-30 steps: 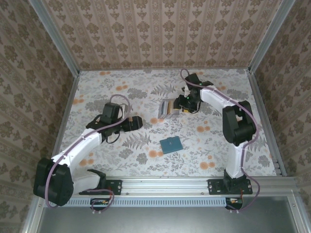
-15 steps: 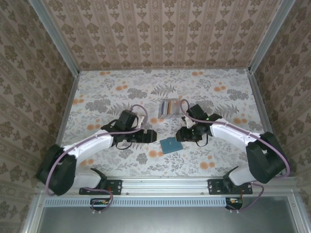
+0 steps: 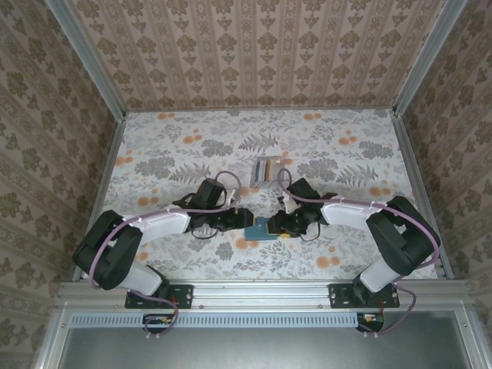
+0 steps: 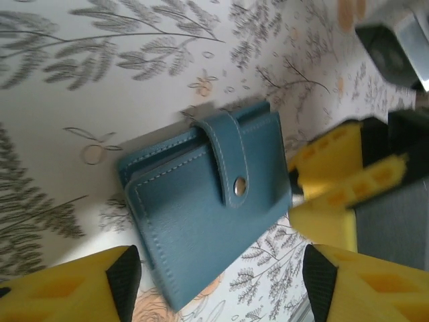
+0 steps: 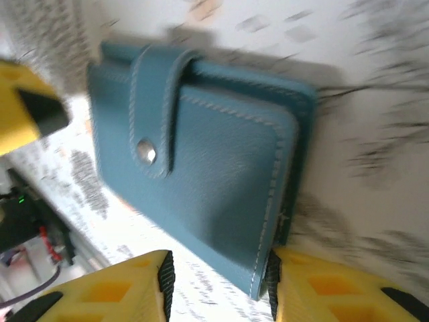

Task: Put the credit cards into the card holder

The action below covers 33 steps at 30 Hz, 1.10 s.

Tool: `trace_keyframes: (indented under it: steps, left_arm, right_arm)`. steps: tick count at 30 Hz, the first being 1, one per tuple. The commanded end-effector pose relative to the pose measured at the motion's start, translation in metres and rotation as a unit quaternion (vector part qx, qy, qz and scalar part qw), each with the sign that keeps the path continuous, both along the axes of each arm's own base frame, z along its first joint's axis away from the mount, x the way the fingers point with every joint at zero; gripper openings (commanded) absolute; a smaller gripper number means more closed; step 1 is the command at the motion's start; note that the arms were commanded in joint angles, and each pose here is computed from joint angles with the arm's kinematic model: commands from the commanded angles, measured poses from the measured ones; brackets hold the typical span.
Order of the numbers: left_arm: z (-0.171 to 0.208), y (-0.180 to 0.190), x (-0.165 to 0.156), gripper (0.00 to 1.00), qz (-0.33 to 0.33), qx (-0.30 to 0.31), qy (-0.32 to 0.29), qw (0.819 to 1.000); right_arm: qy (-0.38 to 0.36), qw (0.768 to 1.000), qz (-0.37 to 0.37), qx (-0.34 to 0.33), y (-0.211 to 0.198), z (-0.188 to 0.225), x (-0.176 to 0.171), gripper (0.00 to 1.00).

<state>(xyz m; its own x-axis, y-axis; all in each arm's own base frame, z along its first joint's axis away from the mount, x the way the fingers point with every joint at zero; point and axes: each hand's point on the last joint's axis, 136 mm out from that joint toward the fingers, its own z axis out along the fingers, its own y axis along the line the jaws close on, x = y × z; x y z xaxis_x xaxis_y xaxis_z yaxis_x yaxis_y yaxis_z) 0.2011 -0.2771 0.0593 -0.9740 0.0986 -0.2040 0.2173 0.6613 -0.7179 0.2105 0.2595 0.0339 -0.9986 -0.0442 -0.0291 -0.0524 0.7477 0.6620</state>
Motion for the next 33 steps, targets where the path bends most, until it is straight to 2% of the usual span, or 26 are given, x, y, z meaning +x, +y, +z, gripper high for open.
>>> trace_keyframes:
  steps: [1,4,6,8,11,14,18,21,24,28,33]
  left_arm:
    - [-0.004,0.018,0.01,0.67,0.041,0.008,0.008,0.999]
    - [-0.005,0.043,0.023,0.66,0.079,0.026,0.013,0.996]
    - [0.001,0.058,0.031,0.68,0.112,0.015,0.016,0.993]
    - [0.008,0.079,0.04,0.71,0.145,0.017,0.007,0.989]
    - [0.008,0.108,0.038,0.72,0.182,0.057,0.015,0.982]
    - [0.009,0.11,0.026,0.71,0.187,0.038,0.036,0.981]
    - [0.006,0.096,0.009,0.7,0.142,0.028,0.04,0.989]
    - [0.005,0.079,-0.006,0.69,0.101,0.022,0.052,0.993]
    - [-0.003,0.061,-0.024,0.66,0.05,0.026,0.068,0.996]
    - [-0.014,0.048,-0.033,0.6,0.036,0.034,0.081,0.995]
    - [-0.019,0.041,-0.026,0.54,0.033,0.041,0.079,0.995]
  right_arm:
    - [0.002,0.995,0.014,0.094,0.046,0.029,-0.013,0.48]
    - [-0.004,0.996,0.027,0.08,0.056,0.027,-0.02,0.52]
    - [-0.02,0.999,0.027,0.031,0.042,0.021,-0.017,0.53]
    - [-0.067,0.996,0.05,-0.032,0.024,0.02,-0.011,0.54]
    - [-0.126,0.982,0.085,-0.113,0.006,0.025,0.004,0.54]
    - [-0.154,0.969,0.116,-0.156,0.004,0.027,0.017,0.54]
    - [-0.155,0.965,0.142,-0.155,0.015,0.019,0.024,0.6]
    - [-0.132,0.971,0.137,-0.142,0.021,0.011,0.021,0.61]
    - [-0.113,0.974,0.131,-0.146,0.02,-0.002,0.017,0.58]
    - [-0.087,0.98,0.123,-0.133,0.022,-0.005,0.008,0.52]
    - [-0.057,0.988,0.112,-0.088,0.034,-0.001,-0.002,0.43]
